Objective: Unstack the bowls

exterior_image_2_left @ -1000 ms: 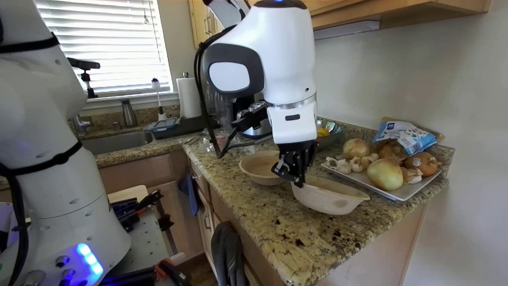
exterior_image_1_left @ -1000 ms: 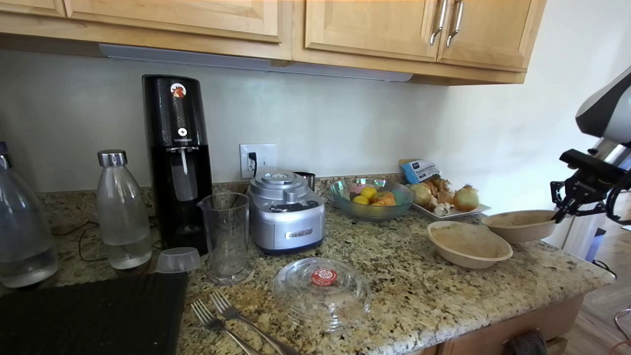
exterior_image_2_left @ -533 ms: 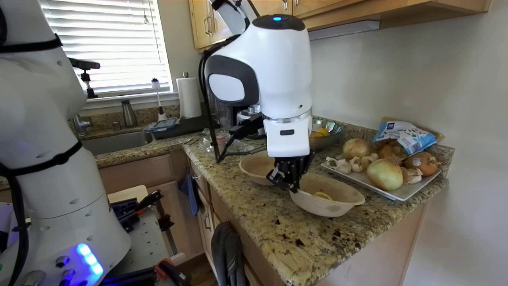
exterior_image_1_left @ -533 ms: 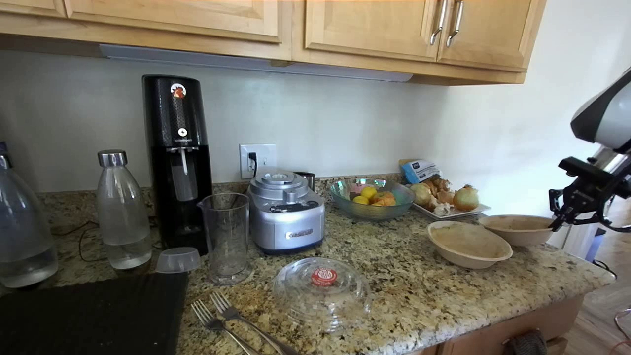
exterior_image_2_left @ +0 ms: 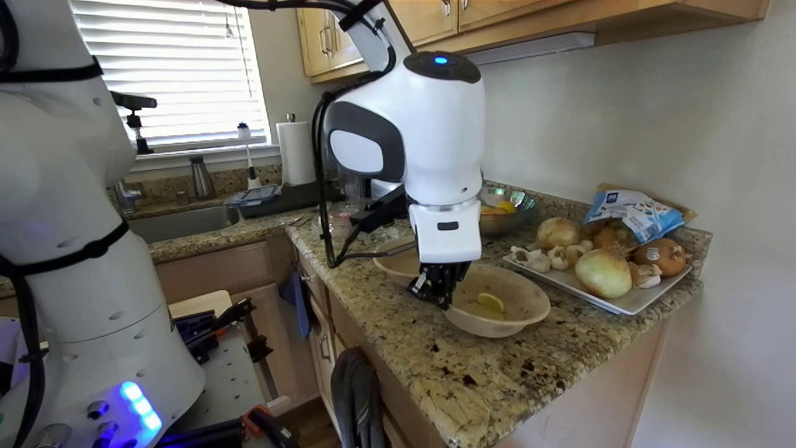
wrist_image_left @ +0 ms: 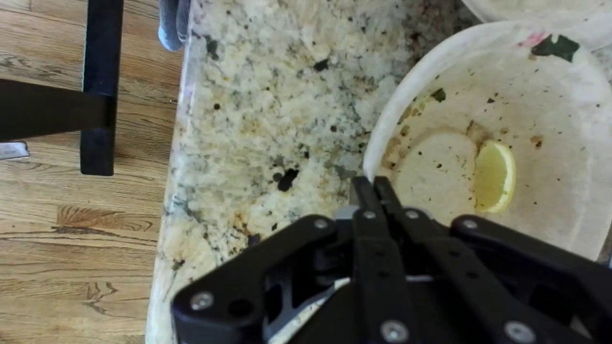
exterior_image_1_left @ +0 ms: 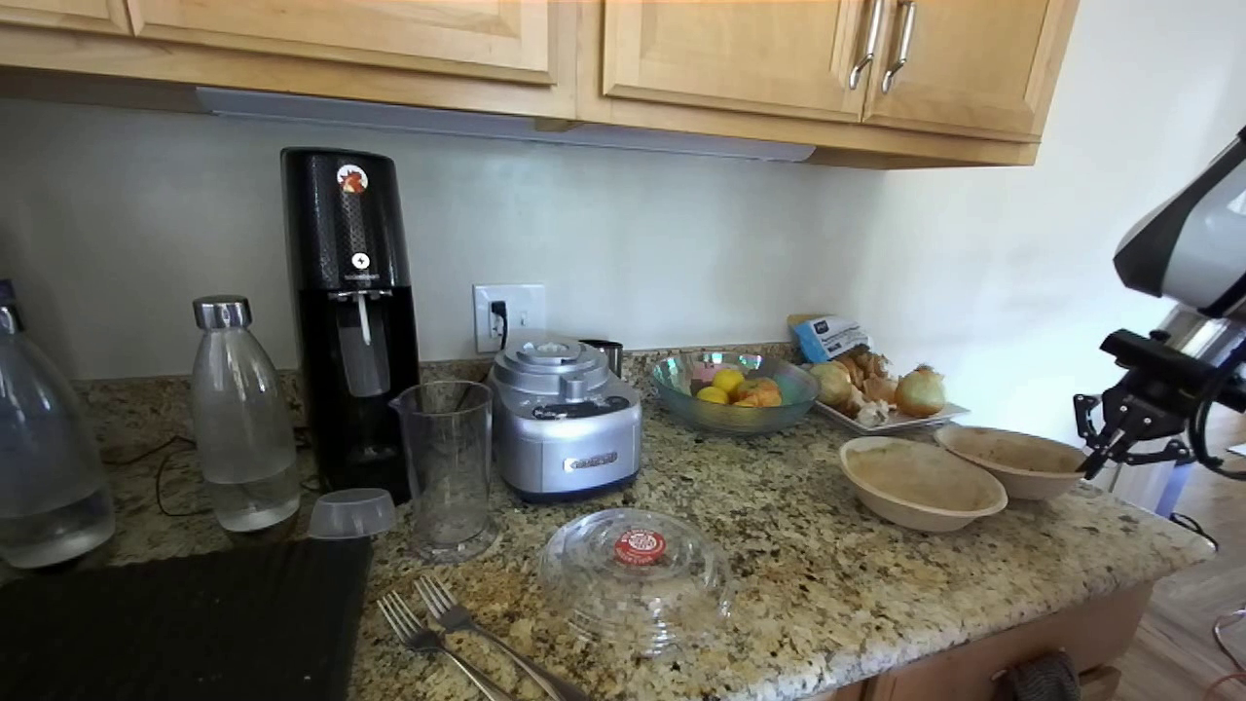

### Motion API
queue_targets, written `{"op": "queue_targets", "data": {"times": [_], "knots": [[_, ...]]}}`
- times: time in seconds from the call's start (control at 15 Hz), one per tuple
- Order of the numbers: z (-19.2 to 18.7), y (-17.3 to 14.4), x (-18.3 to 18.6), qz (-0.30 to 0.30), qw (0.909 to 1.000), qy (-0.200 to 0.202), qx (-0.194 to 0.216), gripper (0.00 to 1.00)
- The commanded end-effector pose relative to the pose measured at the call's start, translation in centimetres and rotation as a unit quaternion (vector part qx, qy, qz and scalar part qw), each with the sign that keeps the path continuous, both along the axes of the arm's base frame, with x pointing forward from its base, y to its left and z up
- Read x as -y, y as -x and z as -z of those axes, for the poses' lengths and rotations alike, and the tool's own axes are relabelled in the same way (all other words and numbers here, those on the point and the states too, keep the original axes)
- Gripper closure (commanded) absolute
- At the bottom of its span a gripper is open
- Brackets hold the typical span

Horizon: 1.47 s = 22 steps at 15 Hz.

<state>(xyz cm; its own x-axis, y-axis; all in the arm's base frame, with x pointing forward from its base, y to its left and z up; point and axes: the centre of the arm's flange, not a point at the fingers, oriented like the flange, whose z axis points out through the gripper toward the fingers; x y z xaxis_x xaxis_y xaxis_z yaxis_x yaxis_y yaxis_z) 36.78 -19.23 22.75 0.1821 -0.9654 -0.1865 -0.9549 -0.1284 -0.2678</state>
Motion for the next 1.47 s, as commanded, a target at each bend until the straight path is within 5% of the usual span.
{"op": "queue_targets", "data": {"times": [0.0,0.13,0.2,0.6,0.93,1.4], "knots": [[1.4,-0.4,-0.1,-0.018,0.9998,0.0,0.005,0.98],[1.6,-0.7,0.0,-0.025,0.9996,0.007,0.011,0.88],[1.6,-0.8,0.0,-0.028,0.9995,0.01,0.014,0.71],[-1.2,-2.1,1.2,-0.042,0.997,0.04,0.052,0.37],[-3.9,-2.1,1.3,-0.066,0.9974,0.029,0.006,0.05],[-8.8,-1.1,0.2,-0.104,0.9939,0.015,-0.034,0.0]]}}
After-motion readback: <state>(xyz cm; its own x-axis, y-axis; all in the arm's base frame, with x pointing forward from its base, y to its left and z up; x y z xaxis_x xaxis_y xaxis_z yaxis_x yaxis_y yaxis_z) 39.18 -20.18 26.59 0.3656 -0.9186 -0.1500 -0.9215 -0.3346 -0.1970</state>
